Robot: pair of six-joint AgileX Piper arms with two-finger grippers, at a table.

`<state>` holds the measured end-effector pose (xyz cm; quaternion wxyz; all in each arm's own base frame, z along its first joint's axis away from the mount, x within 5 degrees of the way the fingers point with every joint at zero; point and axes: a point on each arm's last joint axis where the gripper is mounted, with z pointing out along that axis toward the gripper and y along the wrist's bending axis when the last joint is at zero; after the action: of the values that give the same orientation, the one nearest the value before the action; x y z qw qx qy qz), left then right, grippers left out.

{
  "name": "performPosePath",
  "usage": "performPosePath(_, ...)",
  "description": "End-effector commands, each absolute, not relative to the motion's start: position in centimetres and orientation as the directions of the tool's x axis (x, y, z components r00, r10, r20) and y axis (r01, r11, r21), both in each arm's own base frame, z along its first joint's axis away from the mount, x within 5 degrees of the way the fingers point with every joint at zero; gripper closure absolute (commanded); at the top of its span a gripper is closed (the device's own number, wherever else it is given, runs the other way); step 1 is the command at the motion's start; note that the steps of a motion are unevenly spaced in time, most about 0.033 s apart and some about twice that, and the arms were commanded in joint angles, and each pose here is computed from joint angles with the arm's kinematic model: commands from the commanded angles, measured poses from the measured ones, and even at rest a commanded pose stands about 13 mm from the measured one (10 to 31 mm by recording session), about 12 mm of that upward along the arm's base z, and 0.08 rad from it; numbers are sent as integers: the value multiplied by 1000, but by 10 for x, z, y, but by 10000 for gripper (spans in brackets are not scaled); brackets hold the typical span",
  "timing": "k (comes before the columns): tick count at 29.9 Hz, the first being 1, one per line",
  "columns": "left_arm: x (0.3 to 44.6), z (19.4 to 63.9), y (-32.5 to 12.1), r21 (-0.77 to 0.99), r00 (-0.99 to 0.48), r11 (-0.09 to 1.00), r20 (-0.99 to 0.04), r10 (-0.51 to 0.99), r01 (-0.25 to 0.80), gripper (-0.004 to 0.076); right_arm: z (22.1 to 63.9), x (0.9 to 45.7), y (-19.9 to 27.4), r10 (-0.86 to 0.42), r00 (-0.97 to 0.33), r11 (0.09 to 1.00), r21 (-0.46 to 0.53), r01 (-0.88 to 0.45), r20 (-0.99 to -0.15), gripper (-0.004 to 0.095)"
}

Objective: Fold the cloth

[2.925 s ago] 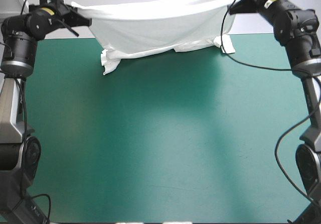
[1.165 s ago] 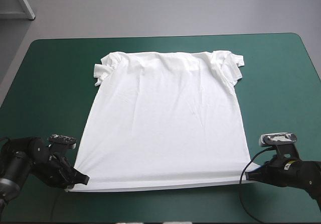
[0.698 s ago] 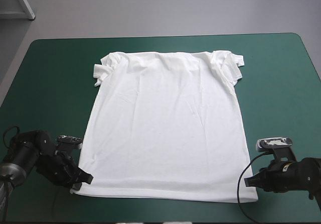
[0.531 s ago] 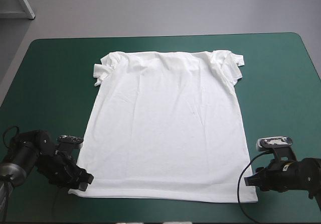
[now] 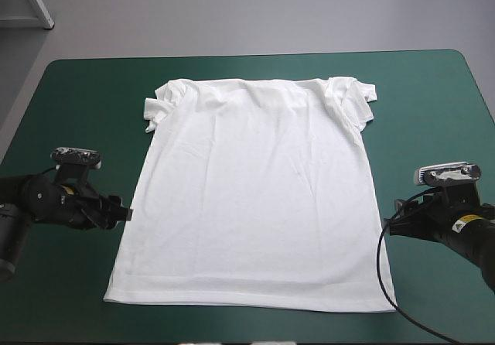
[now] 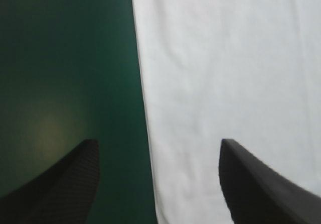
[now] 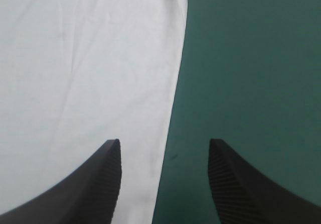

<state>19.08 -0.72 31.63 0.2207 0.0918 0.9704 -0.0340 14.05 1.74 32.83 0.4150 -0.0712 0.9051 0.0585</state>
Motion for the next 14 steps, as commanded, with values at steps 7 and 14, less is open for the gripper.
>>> performPosePath(7, 262, 305, -11, -106, -824, 986, -565, 47, 129, 280, 354, 149, 14, -60, -490, 988, 18, -152, -870, 442)
performPosePath(14, 327, 285, -10, -137, -771, 987, -636, -24, 83, 280, 355, 150, 14, -58, -477, 989, 16, -149, -877, 446)
